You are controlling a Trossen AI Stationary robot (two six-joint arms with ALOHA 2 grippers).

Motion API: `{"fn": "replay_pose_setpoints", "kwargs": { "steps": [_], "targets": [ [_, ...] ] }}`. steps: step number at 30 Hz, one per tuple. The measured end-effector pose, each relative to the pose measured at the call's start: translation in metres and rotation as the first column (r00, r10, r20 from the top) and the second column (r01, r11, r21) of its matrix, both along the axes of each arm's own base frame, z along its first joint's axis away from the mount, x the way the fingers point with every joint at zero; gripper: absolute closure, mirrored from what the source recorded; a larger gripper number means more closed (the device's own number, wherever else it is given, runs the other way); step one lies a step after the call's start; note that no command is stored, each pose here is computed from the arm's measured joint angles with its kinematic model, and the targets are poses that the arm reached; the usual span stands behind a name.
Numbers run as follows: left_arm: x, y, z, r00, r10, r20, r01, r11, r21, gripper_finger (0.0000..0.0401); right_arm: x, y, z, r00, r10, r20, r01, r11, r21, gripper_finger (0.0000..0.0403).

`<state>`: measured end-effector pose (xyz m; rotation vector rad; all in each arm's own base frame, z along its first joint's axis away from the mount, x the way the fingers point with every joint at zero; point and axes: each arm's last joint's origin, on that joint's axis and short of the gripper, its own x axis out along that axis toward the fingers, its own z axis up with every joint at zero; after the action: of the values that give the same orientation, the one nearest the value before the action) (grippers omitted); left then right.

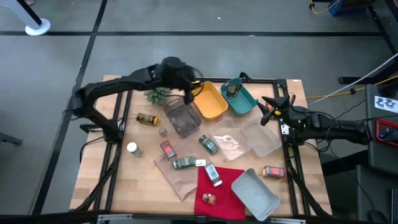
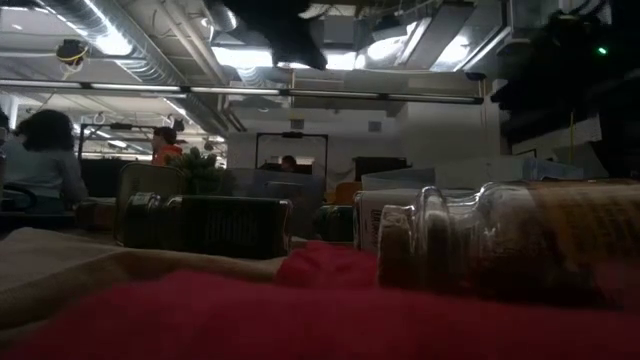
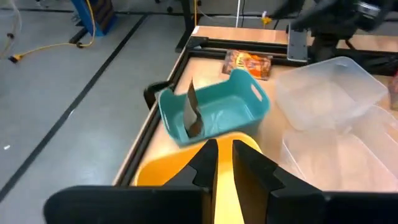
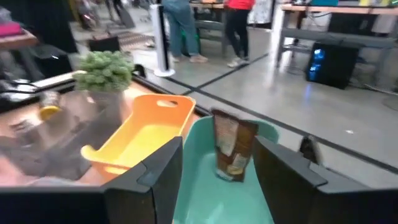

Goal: Sort spices by type
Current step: Put the brown seasoning pack into the green bin

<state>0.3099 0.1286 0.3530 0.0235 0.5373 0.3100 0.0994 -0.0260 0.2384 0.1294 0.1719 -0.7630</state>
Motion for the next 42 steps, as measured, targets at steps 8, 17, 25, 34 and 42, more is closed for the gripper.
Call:
{"fn": "replay_pose_setpoints", "kwargs": {
  "steps": [8,17,25,34,42],
  "targets": [
    [-0.075,-0.032,-0.032,0.992,0.021,0.123,-0.021,1.000,-0.002,0.0369,0.020,-0.023,0.045,0.959,-0.087,-0.270,0.110,0.992,0.068,0.0210],
    [-0.123,-0.054,-0.071,0.986,0.057,0.157,-0.045,0.996,-0.076,0.0368,0.035,-0.067,0.082,0.821,-0.002,-0.571,0.228,0.918,0.325,0.0210],
    [-0.128,-0.059,-0.085,0.988,0.048,0.145,-0.035,0.996,-0.084,0.0368,0.044,-0.125,0.062,0.583,0.152,-0.798,0.434,0.772,0.464,0.0210],
    [-0.128,-0.059,-0.085,0.988,0.046,0.145,-0.034,0.996,-0.081,0.0368,0.041,-0.181,0.010,0.396,0.378,-0.837,0.496,0.679,0.541,0.0210],
    [-0.128,-0.059,-0.085,0.988,0.045,0.144,-0.034,0.996,-0.081,0.0368,0.039,-0.198,-0.015,0.349,0.482,-0.804,0.536,0.601,0.593,0.0210]
  ]
}}
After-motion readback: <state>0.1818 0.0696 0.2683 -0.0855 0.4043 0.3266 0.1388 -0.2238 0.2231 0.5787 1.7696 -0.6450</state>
